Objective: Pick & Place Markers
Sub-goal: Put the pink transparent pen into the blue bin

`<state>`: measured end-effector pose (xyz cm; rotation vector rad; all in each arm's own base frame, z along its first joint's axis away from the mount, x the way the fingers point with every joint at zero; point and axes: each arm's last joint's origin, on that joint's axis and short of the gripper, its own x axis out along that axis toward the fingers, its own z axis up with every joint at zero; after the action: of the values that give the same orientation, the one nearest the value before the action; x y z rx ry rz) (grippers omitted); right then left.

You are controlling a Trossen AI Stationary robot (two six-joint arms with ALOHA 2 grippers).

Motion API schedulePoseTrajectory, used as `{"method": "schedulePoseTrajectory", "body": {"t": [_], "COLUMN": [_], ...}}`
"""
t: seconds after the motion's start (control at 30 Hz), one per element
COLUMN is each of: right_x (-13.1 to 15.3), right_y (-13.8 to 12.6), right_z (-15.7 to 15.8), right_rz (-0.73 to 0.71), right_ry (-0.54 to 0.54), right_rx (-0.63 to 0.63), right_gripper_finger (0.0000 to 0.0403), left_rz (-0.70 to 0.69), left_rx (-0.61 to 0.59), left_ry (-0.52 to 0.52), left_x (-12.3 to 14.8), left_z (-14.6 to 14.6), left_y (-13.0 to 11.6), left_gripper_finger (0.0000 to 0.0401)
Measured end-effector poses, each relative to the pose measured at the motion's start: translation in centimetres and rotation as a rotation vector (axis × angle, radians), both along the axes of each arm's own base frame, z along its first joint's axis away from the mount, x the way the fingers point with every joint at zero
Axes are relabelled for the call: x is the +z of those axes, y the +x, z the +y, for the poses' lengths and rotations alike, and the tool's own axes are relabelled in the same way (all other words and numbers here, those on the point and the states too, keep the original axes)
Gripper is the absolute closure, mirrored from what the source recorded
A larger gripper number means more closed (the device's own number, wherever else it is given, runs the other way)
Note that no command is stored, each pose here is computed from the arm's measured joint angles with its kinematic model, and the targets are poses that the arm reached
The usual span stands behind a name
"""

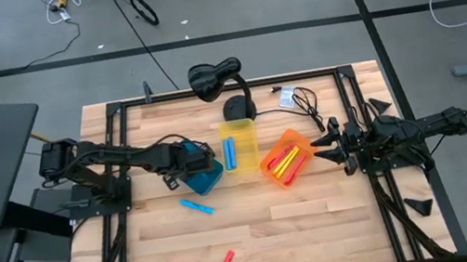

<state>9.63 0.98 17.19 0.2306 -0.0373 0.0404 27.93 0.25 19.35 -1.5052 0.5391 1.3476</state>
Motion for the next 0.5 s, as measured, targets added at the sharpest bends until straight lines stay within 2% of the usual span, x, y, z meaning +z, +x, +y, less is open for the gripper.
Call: {"method": "schedulePoseTrajectory", "body": {"t": [0.33, 0.43, 0.5], "right_x": [0.0, 0.5, 0.7], "right_y": [0.0, -0.1, -0.1], "right_z": [0.0, -0.5, -0.7], "right_rz": [0.001, -0.063, -0.089], "right_ry": [0.003, 0.185, 0.269], "right_rx": [-0.003, -0.163, -0.218], "right_gripper_finger": [0.0243, 0.0243, 0.0243], "left_rz": [-0.017, -0.038, -0.073], "left_rx": [-0.225, -0.284, -0.303], "left_ry": [0.090, 0.103, 0.111], "left_x": [1.4, 2.3, 2.9], "left_z": [0.1, -0.1, -0.4], "left_y": [0.0, -0.4, -0.6], "left_gripper_finger": [0.0244, 0.0247, 0.0247]}}
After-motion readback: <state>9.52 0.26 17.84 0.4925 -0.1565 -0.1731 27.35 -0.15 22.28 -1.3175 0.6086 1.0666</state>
